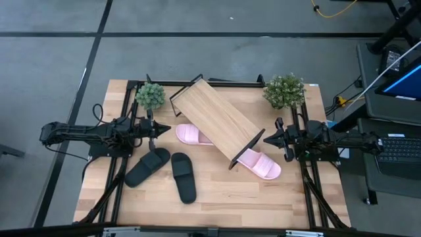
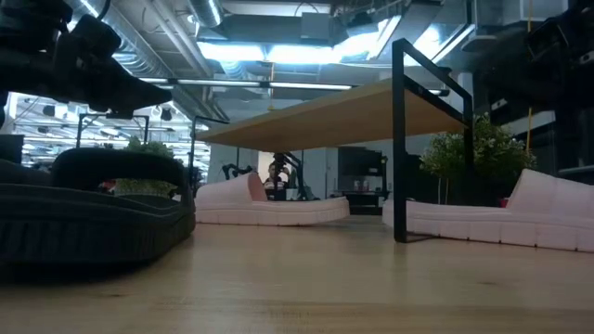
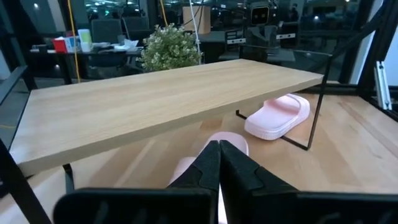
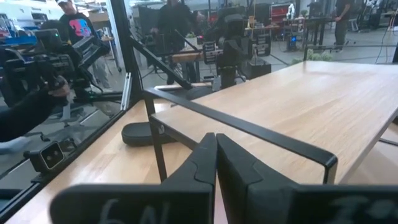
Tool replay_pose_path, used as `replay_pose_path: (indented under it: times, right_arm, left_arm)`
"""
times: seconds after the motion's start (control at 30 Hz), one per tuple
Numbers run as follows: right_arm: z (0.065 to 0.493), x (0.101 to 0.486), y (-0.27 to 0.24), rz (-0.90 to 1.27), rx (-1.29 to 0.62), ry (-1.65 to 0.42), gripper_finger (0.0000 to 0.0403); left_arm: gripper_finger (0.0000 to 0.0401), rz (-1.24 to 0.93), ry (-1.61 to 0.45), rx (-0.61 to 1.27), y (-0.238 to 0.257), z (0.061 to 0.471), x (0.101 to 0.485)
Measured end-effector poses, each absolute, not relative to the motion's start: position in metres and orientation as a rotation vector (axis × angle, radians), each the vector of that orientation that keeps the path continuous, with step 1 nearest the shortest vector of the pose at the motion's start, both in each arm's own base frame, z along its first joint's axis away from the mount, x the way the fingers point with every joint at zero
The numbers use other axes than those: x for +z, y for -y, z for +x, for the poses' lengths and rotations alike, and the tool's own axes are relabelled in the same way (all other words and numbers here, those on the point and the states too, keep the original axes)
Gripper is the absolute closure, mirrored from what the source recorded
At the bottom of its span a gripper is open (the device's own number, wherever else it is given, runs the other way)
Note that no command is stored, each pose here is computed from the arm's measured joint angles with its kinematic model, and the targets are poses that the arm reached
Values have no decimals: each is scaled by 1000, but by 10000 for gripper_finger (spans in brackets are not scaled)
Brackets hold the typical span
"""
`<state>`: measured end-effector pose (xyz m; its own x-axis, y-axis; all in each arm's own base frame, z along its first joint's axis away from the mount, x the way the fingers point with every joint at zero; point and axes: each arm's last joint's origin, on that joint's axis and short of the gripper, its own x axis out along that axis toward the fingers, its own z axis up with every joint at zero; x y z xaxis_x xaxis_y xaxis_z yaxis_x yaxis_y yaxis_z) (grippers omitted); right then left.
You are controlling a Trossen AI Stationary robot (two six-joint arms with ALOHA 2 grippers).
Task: Pick and place slides into the shelf
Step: Put the right pink slipper on the shelf
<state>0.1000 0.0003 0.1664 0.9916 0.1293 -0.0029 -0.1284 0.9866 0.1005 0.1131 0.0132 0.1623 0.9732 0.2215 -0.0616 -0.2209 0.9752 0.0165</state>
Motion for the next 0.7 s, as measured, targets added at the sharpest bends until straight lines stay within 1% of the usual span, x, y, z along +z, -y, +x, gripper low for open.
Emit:
replay_pose_path:
  times: [0.2, 0.37, 0.5, 0.7]
  right_arm:
    - [100, 170, -1, 103, 150, -12, 389]
    - [92, 201, -5, 61, 281, 74, 389]
    - [88, 206, -5, 10, 284, 1, 389]
    - [88, 204, -6, 56, 297, -40, 389]
  left_arm:
    - [401, 89, -54, 108, -10, 114, 166]
    - [401, 118, 23, 13, -7, 114, 179]
    - [401, 125, 36, -56, -5, 114, 182]
    - [401, 148, 49, -189, -1, 113, 182]
